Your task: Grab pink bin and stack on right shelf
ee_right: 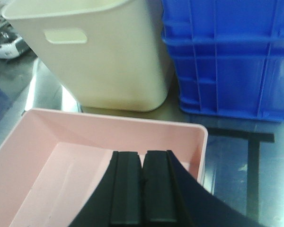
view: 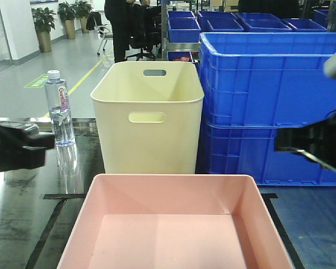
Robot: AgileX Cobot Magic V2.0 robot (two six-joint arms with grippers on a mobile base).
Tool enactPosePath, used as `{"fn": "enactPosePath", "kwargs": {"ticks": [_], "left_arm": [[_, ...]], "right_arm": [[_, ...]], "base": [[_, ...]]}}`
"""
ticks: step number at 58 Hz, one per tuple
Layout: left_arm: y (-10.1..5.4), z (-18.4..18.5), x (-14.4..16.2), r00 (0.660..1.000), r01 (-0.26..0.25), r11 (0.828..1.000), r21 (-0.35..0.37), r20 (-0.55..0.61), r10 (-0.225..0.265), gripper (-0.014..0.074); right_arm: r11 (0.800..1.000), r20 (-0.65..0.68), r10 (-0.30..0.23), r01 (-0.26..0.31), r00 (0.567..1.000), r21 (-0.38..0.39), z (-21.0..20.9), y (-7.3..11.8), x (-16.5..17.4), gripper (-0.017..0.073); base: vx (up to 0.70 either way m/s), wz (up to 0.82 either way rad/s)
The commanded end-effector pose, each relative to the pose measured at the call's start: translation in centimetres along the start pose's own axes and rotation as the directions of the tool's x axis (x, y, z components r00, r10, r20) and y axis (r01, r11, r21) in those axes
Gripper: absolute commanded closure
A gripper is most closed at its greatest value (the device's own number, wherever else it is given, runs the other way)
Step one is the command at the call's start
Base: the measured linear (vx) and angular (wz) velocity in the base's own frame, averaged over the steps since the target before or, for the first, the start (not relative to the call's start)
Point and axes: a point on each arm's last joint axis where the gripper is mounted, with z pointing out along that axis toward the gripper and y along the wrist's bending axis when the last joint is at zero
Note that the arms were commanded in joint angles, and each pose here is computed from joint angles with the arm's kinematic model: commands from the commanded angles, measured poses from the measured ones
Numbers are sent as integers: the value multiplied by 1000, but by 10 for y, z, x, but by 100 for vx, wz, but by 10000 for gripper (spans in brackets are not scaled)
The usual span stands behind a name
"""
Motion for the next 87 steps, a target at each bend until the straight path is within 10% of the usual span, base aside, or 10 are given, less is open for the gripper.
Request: {"fn": "enactPosePath", "kwargs": {"ticks": [1, 8, 48, 77, 87], "left_arm": [[-1, -21, -6, 983, 0, 1000, -21, 183, 4, 422], [0, -26, 14, 983, 6, 1000, -29, 184, -1, 603], [5, -36, 72, 988, -13, 997, -77, 150, 24, 601], [21, -107, 250, 889, 261, 922, -286, 443, -114, 601], [23, -95, 273, 934, 270, 912, -309, 315, -170, 601]], "right_arm": [[1000, 146, -28, 27, 989, 6, -19, 4, -16, 574], [1000, 137, -26, 26, 990, 3, -18, 4, -15, 573], [1000, 131, -28, 28, 991, 3, -18, 4, -15, 572], [1000, 132, -26, 26, 991, 2, -18, 4, -15, 572], [1000, 130, -26, 26, 991, 1, -18, 4, -14, 572]], "base": [[0, 0], [0, 0], [0, 0], [0, 0], [0, 0]]}}
